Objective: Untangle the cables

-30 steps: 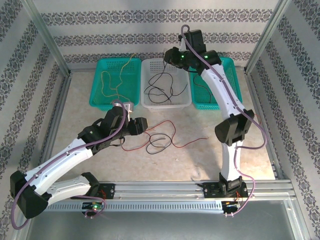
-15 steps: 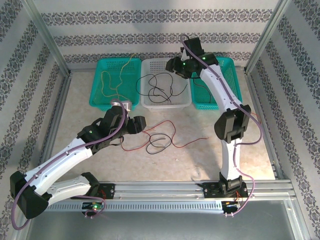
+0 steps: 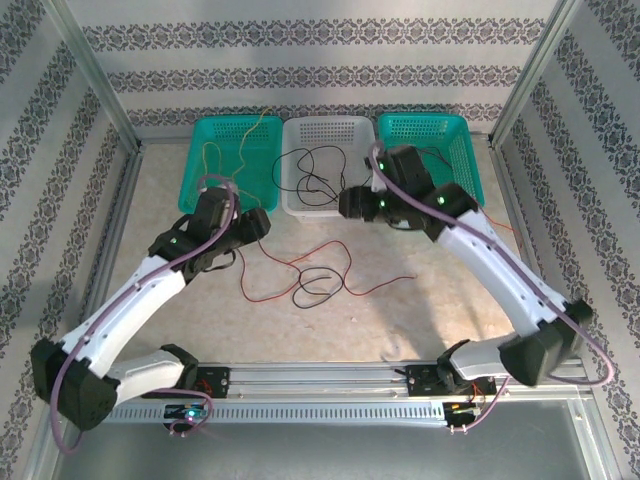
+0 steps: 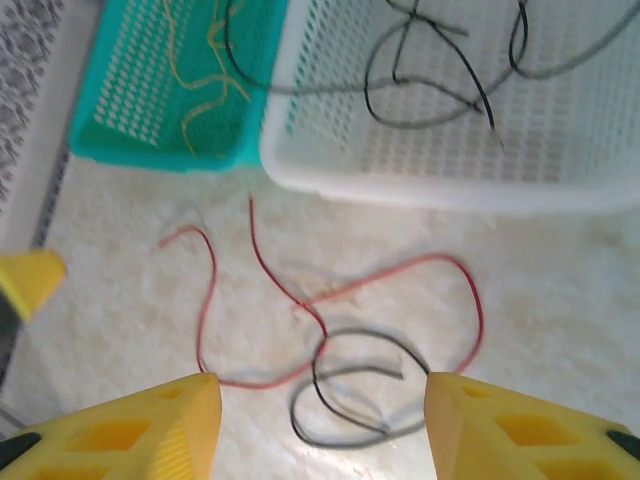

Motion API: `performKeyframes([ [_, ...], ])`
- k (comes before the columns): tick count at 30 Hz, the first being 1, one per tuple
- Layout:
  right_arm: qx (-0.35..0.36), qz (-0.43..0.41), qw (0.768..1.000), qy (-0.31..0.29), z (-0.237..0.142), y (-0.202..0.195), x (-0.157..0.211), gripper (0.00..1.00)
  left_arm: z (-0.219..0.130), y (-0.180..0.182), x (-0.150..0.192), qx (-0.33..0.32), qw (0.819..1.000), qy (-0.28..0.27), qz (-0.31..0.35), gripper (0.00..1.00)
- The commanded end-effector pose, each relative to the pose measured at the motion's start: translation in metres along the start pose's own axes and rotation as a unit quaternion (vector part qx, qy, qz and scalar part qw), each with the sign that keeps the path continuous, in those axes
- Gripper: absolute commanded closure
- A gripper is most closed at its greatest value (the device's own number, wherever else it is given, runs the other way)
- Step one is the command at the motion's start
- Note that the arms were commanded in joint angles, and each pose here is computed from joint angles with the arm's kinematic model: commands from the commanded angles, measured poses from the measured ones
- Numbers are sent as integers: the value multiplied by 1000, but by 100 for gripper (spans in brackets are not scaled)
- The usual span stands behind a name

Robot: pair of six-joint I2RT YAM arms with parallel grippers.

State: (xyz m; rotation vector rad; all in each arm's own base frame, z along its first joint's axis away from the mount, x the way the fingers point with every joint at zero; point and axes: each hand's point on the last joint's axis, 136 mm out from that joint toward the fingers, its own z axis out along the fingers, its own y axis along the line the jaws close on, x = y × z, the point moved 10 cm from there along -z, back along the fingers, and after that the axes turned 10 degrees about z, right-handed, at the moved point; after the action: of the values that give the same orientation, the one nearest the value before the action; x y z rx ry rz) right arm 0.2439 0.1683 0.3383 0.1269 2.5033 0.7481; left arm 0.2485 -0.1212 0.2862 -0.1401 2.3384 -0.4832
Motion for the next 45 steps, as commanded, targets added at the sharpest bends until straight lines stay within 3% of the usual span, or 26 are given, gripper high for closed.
performKeyframes([
  [1,53,13,998,6,4,-25,34,43,12,-15,-12,48,999,2,5,44],
  [9,99,63,993,14,-2,-68,94,40,46,-41,-21,49,997,37,54,46],
  [19,164,101,981,19,9,-89,106,39,64,-76,-6,79,988,71,112,46],
  [30,186,95,976,63,48,-100,113,39,24,-62,8,71,989,57,116,46],
  [36,202,99,970,89,80,-109,110,43,-8,-36,24,38,992,39,110,45],
  [45,228,117,959,119,119,-115,103,53,-21,-21,39,37,995,38,86,44],
])
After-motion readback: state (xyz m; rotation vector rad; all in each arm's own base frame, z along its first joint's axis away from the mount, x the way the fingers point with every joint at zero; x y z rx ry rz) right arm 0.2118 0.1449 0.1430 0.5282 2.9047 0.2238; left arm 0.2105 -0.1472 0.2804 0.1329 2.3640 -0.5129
